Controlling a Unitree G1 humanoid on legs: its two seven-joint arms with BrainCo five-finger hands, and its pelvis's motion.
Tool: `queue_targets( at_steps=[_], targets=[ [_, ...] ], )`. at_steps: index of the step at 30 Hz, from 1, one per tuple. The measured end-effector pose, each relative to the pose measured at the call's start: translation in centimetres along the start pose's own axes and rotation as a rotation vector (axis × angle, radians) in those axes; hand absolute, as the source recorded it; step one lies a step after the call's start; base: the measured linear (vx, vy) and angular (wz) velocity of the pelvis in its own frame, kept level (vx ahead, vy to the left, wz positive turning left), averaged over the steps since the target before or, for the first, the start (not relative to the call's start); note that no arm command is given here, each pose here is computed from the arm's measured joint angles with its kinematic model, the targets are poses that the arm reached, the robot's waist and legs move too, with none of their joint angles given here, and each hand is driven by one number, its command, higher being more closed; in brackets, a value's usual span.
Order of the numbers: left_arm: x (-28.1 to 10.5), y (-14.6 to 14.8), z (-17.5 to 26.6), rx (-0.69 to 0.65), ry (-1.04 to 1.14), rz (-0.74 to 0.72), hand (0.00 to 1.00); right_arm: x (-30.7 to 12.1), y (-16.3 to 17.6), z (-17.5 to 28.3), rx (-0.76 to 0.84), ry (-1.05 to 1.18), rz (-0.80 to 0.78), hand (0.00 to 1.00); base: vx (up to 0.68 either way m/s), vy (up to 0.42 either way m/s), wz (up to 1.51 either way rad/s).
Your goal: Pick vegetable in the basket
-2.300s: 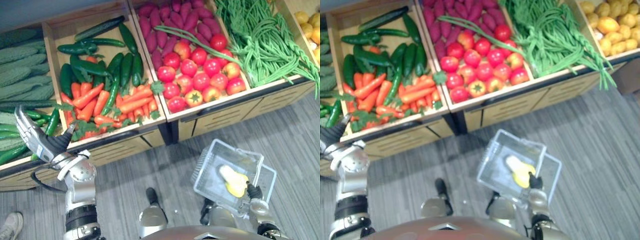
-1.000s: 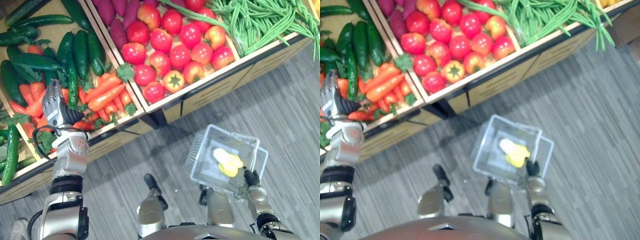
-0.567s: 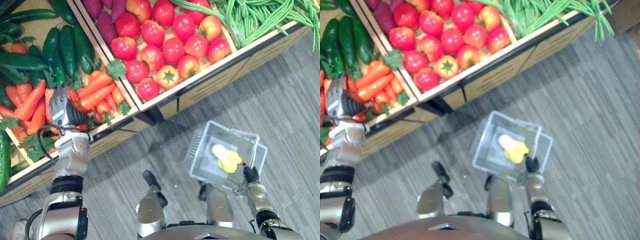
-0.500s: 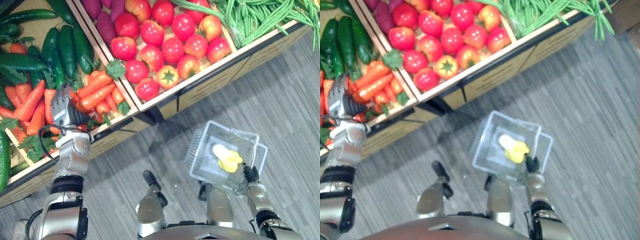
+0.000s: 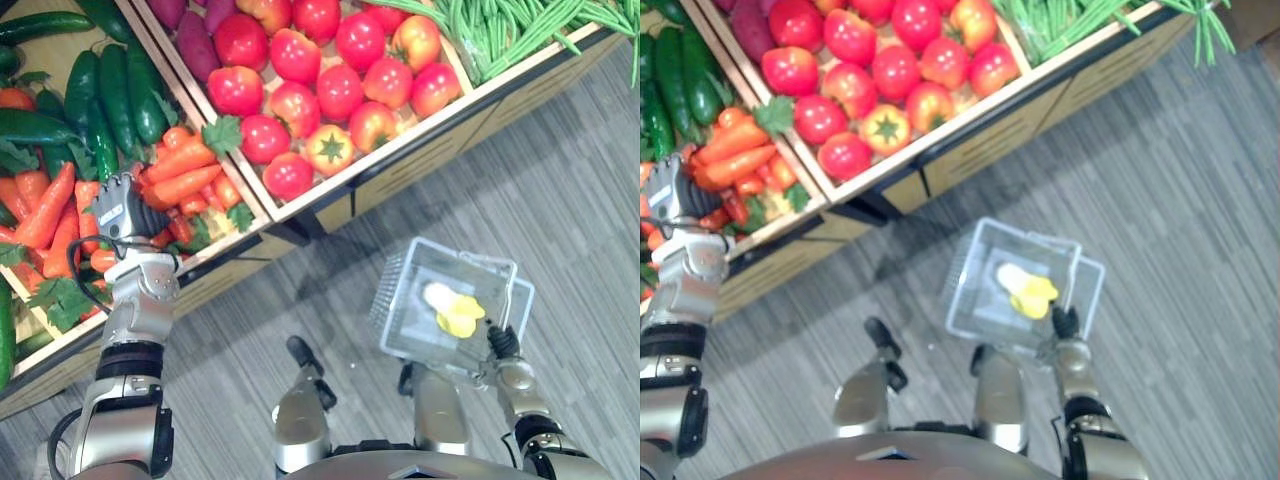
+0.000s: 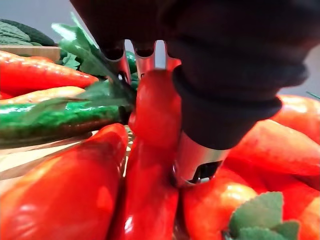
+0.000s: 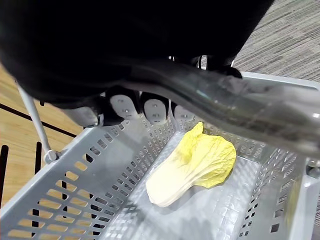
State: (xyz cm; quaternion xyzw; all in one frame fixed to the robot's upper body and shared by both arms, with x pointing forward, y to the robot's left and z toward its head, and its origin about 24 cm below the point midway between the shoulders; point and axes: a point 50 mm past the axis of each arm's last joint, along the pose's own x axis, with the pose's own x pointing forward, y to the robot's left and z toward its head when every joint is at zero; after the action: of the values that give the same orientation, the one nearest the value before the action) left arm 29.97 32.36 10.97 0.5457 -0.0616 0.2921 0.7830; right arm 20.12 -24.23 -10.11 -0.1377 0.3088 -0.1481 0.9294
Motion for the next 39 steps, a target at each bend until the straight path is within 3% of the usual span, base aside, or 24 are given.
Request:
queue_targets(
  at_steps=[15,29,39],
  targets=[
    [-0.4,-0.3,-0.2,0.012,0.007,-0.047,1.0,0.0,-0.1,-0.2,-0.003,0.011,-0.002,1.0,0.01,-0.004,0.01],
    [-0.7,2.1,2.2,-0.014,-0.132,0.052,1.0,-0.1,-1.0,-0.7,-0.034,0.035,-0.022,1.0,0.02,0.0,0.12],
    [-2.9,3.6,3.4,-0.042,-0.263,0.063,1.0,-0.5,-5.6,-2.5,-0.191,0.091,-0.073,1.0,0.06,0.023,0.02]
  ],
)
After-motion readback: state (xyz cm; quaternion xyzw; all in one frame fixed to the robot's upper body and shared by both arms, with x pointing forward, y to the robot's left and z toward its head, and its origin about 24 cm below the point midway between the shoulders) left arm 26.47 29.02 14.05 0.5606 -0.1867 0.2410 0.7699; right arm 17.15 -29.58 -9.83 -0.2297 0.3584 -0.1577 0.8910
